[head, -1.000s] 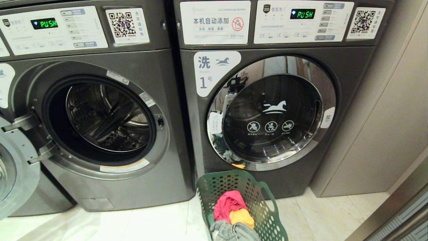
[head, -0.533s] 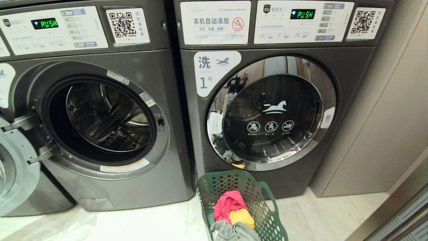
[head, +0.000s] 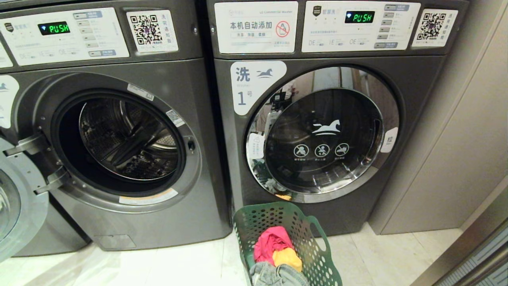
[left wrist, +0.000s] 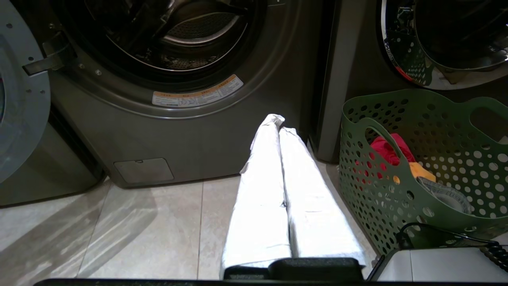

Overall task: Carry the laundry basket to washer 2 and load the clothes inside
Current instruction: Place the clothes into the washing machine

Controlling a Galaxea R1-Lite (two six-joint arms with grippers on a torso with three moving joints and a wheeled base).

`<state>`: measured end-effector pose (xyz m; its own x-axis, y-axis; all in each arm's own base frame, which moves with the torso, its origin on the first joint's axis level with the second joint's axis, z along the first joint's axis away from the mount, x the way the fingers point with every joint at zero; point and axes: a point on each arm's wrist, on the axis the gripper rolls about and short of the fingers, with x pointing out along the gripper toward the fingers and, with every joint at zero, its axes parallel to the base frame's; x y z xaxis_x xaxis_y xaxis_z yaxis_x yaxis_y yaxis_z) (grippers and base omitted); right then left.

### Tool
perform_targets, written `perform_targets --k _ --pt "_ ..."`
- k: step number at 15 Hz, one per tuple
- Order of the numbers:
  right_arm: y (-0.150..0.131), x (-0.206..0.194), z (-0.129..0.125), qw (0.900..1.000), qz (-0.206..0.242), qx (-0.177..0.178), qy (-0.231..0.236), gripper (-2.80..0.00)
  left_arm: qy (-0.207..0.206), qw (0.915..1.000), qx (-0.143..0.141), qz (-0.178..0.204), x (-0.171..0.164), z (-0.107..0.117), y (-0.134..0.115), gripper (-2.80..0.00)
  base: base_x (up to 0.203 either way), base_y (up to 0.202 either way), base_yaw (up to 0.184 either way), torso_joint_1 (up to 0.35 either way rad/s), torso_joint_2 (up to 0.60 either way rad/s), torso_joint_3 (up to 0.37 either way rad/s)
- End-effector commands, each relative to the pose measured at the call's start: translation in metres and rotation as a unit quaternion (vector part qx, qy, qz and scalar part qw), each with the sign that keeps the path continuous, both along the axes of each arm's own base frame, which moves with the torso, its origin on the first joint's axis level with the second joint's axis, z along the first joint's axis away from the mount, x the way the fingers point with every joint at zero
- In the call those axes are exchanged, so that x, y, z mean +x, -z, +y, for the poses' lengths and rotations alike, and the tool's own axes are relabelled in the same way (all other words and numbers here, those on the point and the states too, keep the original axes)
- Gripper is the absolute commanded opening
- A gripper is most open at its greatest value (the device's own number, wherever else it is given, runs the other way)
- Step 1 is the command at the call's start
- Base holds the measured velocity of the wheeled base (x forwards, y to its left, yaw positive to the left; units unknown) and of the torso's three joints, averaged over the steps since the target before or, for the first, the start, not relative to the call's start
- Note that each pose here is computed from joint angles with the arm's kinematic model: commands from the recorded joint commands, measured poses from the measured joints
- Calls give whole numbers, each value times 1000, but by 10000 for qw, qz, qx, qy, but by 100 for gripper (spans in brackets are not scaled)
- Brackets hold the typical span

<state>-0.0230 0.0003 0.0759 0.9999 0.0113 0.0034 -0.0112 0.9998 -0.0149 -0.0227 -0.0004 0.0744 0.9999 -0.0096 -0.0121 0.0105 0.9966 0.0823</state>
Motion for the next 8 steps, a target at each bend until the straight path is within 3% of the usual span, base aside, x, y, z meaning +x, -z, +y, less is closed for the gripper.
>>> perform_targets --k 1,4,8 --pt "0 0 0 10000 3 -2 -5 -280 0 10000 9 1 0 0 0 -280 0 0 0 0 0 0" --pt "0 0 0 10000 2 -4 -5 -280 -1 10000 9 -7 0 0 0 -280 -1 68 5 2 3 3" --pt "0 0 0 10000 2 -10 -5 -280 -2 10000 -14 -7 0 0 0 -280 0 193 -1 2 2 3"
